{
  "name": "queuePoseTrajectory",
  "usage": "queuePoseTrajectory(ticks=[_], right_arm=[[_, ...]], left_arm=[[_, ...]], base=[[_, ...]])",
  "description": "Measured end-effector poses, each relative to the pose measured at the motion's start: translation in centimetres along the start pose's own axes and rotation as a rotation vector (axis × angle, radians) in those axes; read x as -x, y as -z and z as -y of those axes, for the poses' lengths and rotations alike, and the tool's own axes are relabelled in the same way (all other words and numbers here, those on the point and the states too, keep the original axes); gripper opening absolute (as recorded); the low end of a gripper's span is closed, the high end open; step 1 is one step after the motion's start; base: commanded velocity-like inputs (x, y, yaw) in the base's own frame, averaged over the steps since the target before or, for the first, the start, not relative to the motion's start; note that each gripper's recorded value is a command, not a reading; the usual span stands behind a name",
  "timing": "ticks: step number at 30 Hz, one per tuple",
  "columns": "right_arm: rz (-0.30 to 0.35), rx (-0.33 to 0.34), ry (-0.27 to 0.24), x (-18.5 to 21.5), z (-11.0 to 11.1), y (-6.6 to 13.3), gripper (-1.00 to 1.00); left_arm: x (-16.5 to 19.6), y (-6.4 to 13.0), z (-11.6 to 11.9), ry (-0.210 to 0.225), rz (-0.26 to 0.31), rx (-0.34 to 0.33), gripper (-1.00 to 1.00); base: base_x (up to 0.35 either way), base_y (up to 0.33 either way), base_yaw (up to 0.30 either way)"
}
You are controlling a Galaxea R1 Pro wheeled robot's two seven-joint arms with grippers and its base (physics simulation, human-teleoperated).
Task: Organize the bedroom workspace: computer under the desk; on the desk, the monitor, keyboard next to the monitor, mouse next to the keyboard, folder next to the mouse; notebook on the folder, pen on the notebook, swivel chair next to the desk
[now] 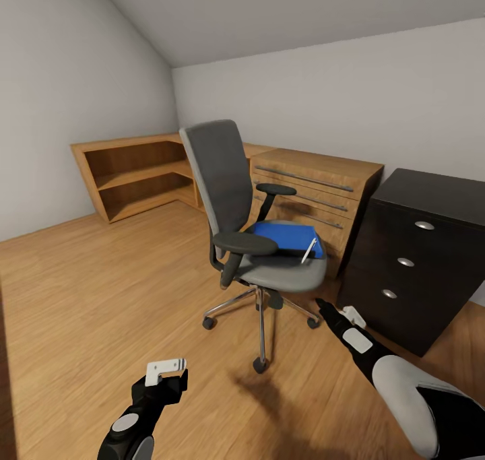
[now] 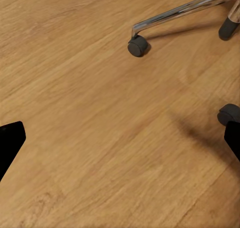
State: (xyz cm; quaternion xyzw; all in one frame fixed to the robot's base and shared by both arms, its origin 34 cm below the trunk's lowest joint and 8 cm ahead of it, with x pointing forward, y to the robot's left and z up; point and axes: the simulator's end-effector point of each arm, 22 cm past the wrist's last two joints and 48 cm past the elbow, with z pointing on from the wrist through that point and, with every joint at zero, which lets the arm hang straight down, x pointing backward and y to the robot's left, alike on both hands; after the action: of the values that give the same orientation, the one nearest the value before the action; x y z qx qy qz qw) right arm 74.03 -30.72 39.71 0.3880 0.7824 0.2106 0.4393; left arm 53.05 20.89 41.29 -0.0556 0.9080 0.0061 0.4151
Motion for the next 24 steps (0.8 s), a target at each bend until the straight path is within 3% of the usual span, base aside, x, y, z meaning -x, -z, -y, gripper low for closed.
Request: queuePoseTrajectory(ticks=[18, 24], right_arm=[[0.046, 0.006, 0.009, 2.8, 0.1, 0.0, 1.00], [0.067, -0.057, 0.012, 3.8, 0.8, 0.0, 1.00]], left_arm=[[-0.1, 0.0, 0.1, 0.000, -0.003, -0.002, 1.00], [-0.1, 0.0, 0.1, 0.000, -0.003, -0.003, 1.00]], base=[[0.000, 0.000, 0.000], [0.000, 0.000, 0.000]])
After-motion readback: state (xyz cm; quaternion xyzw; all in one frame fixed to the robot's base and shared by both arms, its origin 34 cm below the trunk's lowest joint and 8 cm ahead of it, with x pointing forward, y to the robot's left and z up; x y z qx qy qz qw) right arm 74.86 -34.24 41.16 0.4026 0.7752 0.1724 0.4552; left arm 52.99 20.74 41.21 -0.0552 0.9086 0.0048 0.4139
